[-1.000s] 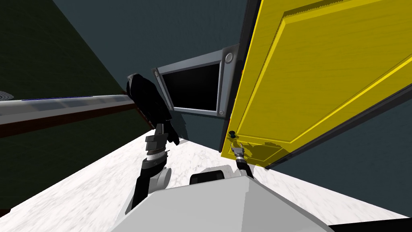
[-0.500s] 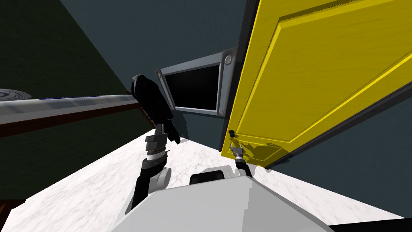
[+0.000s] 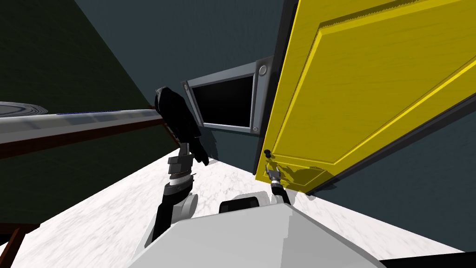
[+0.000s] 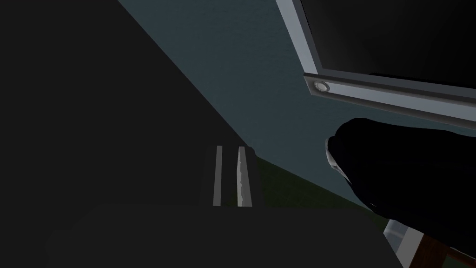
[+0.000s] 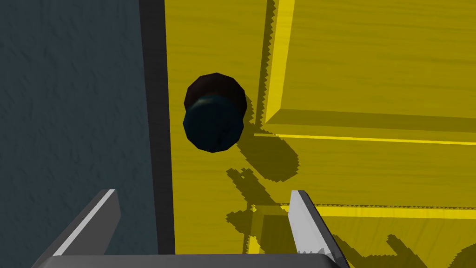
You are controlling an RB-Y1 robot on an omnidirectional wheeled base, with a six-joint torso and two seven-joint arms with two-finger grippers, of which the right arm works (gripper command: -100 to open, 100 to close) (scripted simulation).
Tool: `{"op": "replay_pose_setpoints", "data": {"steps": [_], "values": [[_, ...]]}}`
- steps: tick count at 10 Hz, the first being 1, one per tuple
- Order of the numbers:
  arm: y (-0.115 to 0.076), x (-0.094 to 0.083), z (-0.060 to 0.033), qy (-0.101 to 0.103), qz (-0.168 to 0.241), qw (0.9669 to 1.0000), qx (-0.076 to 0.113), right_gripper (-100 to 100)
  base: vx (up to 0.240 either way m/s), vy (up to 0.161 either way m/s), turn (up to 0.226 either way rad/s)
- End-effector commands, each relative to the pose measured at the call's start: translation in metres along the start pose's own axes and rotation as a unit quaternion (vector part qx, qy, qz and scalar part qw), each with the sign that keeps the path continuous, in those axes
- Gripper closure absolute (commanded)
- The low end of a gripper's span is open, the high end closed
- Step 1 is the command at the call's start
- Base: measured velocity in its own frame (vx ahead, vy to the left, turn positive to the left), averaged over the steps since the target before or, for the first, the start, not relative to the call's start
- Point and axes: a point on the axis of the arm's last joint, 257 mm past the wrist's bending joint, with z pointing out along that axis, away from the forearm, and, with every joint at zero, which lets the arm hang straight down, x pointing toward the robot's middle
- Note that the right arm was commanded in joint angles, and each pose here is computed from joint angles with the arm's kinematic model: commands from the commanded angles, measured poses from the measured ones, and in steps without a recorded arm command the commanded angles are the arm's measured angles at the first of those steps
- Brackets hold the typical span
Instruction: Pull the door open
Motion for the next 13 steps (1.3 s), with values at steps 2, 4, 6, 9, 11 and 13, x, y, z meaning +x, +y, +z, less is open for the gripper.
{"op": "replay_pose_setpoints", "data": {"steps": [2,4,6,9,11,13], "values": [[0.021,-0.002,-0.0011,-0.001,0.000,1.0000,-0.009,-100,0.167,0.015,0.082],[0.047,-0.004,-0.0026,-0.002,0.000,0.9998,-0.021,-100,0.200,-0.017,0.115],[0.078,-0.004,-0.0049,-0.001,0.000,0.9994,-0.036,-100,0.212,-0.032,0.147],[0.084,-0.004,-0.0046,-0.002,-0.001,0.9993,-0.038,-100,0.124,-0.021,0.041],[0.084,-0.004,-0.0046,-0.002,-0.001,0.9993,-0.038,100,-0.019,-0.001,-0.010],[0.084,-0.004,-0.0046,-0.002,-0.001,0.9993,-0.038,100,-0.017,0.002,0.007]]}}
